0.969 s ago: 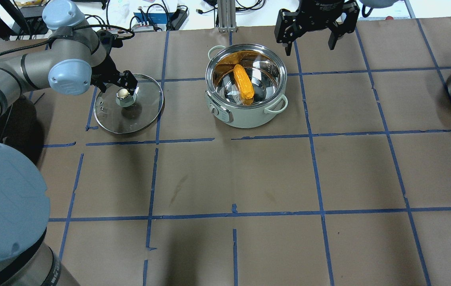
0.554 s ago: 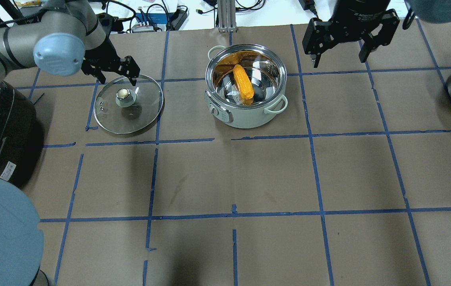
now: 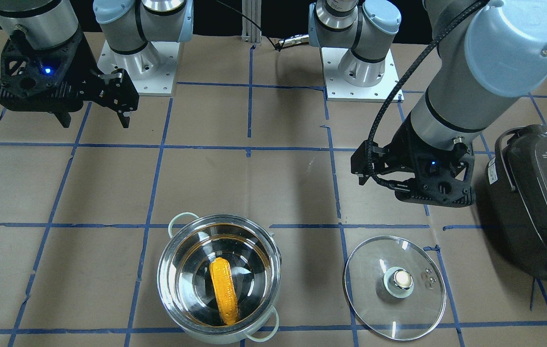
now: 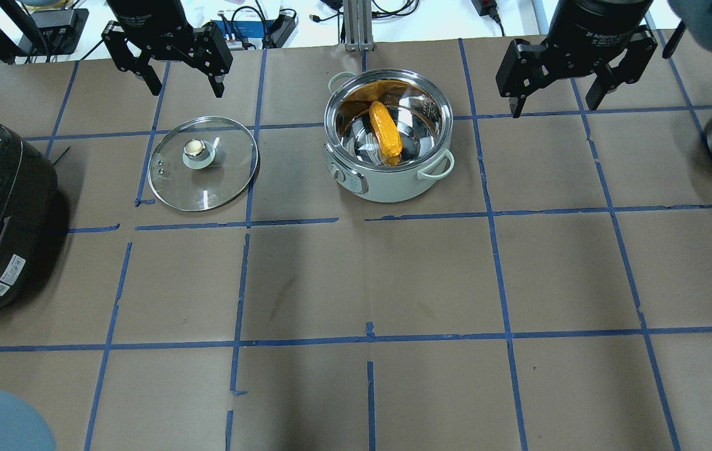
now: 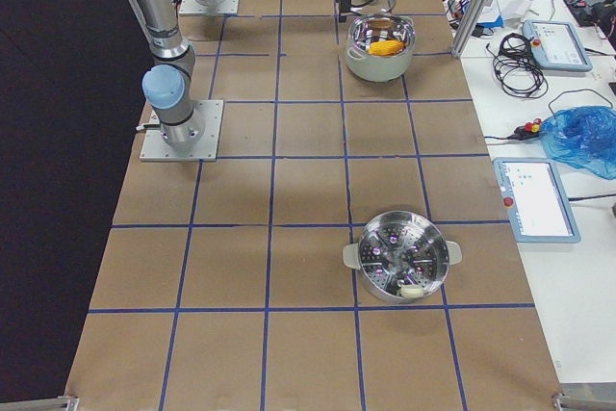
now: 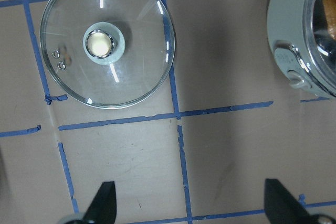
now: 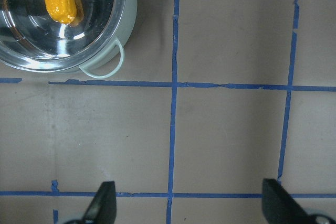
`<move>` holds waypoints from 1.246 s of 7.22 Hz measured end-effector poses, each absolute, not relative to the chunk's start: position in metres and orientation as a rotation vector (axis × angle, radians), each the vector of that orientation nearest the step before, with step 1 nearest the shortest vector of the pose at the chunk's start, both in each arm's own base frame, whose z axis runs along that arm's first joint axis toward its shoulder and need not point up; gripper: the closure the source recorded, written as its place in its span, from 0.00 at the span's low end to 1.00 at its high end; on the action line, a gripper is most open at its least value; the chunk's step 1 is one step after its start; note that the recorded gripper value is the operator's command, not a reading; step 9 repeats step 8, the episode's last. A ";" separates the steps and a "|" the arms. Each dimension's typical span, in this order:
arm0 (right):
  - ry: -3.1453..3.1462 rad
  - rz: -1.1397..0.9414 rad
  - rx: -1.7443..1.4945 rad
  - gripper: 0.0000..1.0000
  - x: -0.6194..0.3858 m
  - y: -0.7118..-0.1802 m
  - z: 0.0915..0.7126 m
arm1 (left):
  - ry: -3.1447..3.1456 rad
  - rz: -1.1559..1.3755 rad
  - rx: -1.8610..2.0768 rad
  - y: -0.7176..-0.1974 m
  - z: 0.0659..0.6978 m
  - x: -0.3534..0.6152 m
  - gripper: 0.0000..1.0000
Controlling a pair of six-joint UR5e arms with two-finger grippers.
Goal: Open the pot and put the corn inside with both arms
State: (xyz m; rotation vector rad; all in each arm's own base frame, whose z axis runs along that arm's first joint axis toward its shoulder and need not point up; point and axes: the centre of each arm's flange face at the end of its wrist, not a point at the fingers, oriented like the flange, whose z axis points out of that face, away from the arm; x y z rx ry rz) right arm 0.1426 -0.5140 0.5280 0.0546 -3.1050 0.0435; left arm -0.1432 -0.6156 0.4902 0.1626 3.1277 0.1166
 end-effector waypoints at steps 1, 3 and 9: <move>-3.108 0.069 -0.019 0.08 0.144 -0.510 0.535 | 3.129 0.088 0.167 -0.611 0.493 -0.143 0.00; -3.109 0.082 -0.174 0.00 0.145 -0.508 0.537 | 3.129 0.059 0.162 -0.605 0.491 -0.137 0.00; -3.132 0.077 -0.199 0.00 0.149 -0.512 0.533 | 3.129 0.072 0.163 -0.558 0.476 -0.130 0.00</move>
